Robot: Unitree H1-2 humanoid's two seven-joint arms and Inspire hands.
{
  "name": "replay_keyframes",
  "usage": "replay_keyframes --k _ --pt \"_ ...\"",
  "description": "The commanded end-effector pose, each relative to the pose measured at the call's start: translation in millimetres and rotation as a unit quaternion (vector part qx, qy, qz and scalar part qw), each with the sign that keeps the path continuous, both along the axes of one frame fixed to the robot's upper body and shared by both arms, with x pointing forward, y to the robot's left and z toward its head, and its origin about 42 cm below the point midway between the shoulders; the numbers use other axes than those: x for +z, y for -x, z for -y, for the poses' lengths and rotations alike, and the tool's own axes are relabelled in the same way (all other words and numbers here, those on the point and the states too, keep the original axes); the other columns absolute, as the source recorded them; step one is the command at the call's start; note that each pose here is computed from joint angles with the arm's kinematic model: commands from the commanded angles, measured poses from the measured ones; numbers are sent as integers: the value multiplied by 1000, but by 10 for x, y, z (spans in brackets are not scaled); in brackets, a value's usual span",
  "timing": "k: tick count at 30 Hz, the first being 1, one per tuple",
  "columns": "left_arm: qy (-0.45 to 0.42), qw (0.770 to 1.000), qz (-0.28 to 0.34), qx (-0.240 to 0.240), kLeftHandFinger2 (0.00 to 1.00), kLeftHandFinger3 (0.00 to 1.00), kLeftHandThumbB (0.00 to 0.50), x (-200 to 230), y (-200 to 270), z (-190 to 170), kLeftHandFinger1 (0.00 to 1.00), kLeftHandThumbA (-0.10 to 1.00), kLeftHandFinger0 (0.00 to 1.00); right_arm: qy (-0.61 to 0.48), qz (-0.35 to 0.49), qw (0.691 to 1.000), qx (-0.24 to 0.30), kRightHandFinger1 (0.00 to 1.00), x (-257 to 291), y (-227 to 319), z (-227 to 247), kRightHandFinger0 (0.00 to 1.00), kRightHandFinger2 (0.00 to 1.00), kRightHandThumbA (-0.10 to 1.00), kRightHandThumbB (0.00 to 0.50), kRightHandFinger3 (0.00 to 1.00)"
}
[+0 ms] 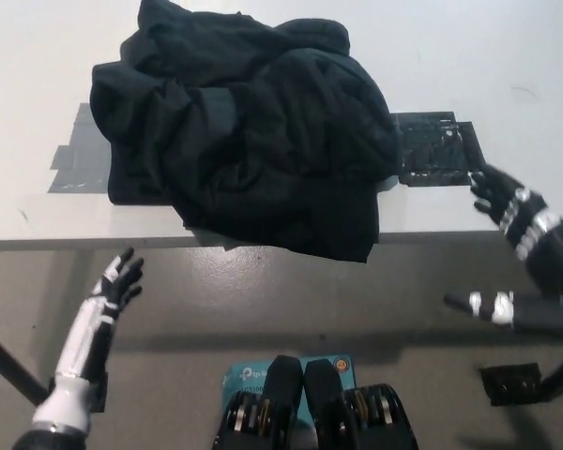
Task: The robot grabs the right edges of the black jacket on the table, and folds it in half
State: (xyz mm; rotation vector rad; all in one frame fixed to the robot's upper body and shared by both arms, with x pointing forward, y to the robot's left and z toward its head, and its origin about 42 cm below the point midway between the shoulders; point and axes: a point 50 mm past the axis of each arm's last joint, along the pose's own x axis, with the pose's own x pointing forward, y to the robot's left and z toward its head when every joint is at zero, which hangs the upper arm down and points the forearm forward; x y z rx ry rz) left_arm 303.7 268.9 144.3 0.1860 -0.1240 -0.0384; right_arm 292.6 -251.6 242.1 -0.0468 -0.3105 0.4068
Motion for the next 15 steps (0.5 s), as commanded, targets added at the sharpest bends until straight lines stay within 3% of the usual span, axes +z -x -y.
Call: replay_keyframes --k 1,4,8,11,13,15 --pt "25 998 53 -16 1000 1000 87 243 -114 -80 1000 1000 1000 -116 55 992 -11 1000 -23 89 -60 1000 1000 1000 272 1000" --pt "26 998 53 -17 1000 1000 88 246 -114 -81 1000 1000 1000 -120 54 991 -12 1000 -56 80 -59 1000 1000 1000 260 1000" --pt "26 998 49 -18 1000 1000 93 185 -34 -71 1000 1000 1000 -98 -27 994 -43 1000 -639 -39 -33 1000 1000 1000 170 1000" --pt "26 998 50 -19 1000 1000 93 184 -33 -72 1000 1000 1000 -98 -24 994 -43 1000 -650 -46 -32 1000 1000 1000 167 1000" --pt "22 999 41 -21 1000 1000 112 135 57 -42 1000 1000 1000 -101 -85 989 -67 1000 -1065 -60 35 1000 1000 1000 200 1000" --pt "23 999 38 -21 1000 1000 124 121 105 -43 1000 1000 1000 -85 -97 989 -67 1000 -1162 -32 69 1000 1000 1000 194 1000"
